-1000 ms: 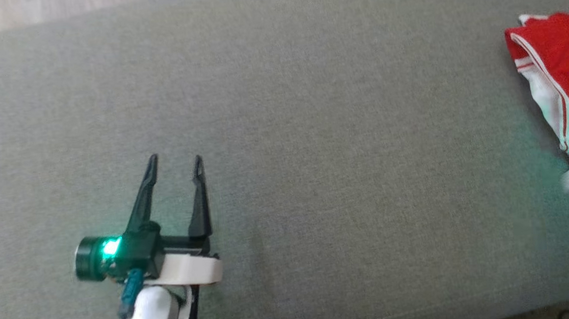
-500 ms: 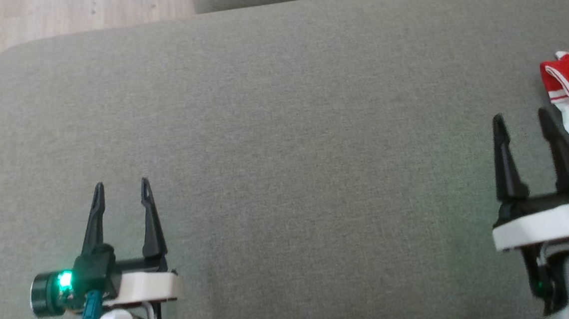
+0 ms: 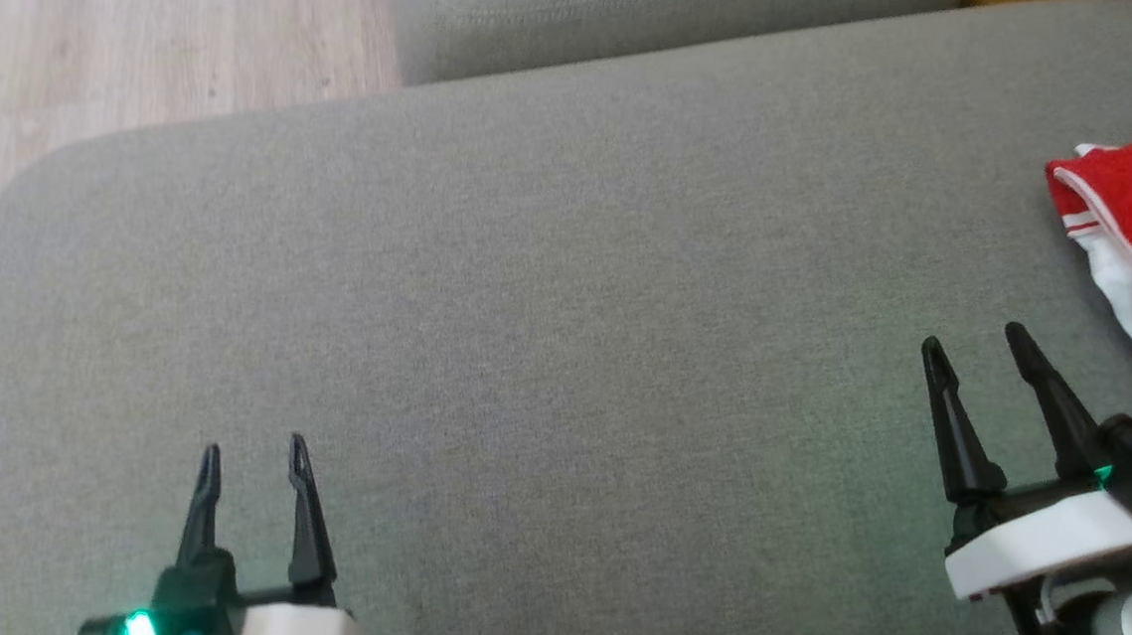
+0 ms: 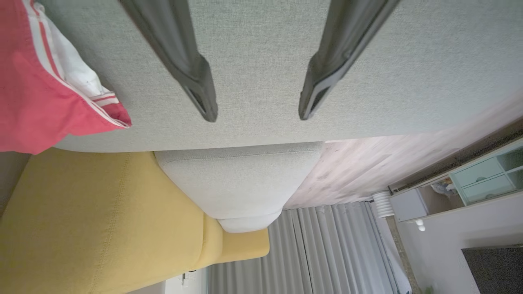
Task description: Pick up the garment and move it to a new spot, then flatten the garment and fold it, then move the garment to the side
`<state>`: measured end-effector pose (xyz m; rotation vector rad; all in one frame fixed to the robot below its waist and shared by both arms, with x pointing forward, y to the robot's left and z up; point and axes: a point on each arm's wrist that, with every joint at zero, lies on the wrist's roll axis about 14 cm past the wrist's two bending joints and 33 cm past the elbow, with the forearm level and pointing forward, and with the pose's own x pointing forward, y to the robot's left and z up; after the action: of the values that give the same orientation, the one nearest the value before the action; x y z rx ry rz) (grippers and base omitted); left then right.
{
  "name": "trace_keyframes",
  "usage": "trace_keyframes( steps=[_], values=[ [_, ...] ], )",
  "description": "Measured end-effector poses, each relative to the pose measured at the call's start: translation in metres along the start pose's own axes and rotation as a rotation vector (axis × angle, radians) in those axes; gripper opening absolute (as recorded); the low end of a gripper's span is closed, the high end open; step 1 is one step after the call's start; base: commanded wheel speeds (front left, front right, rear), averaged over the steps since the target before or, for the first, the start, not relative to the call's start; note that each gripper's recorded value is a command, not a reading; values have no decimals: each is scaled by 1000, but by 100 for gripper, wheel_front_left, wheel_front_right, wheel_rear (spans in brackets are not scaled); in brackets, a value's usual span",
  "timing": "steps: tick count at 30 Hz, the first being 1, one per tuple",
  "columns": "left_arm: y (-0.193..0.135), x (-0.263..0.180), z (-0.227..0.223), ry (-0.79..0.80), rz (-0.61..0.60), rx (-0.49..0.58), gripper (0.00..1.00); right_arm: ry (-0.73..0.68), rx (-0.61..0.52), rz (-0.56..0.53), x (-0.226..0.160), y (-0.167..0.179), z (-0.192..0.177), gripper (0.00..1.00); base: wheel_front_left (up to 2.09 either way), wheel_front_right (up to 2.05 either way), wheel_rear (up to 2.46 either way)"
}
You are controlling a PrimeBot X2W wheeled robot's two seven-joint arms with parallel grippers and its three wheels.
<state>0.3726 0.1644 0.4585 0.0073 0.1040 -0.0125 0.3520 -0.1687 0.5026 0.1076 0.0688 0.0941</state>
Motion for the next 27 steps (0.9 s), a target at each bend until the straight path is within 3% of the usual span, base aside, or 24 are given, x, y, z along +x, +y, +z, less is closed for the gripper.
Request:
trace_keyframes(
  steps=[9,27],
  values=[
    [-3,-15,-5,29,-13,5,100,12,5,10,-18,6,-1,100,0,0,0],
    [-3,-18,-8,43,-16,15,100,10,15,11,-18,6,0,100,0,0,0]
  ],
)
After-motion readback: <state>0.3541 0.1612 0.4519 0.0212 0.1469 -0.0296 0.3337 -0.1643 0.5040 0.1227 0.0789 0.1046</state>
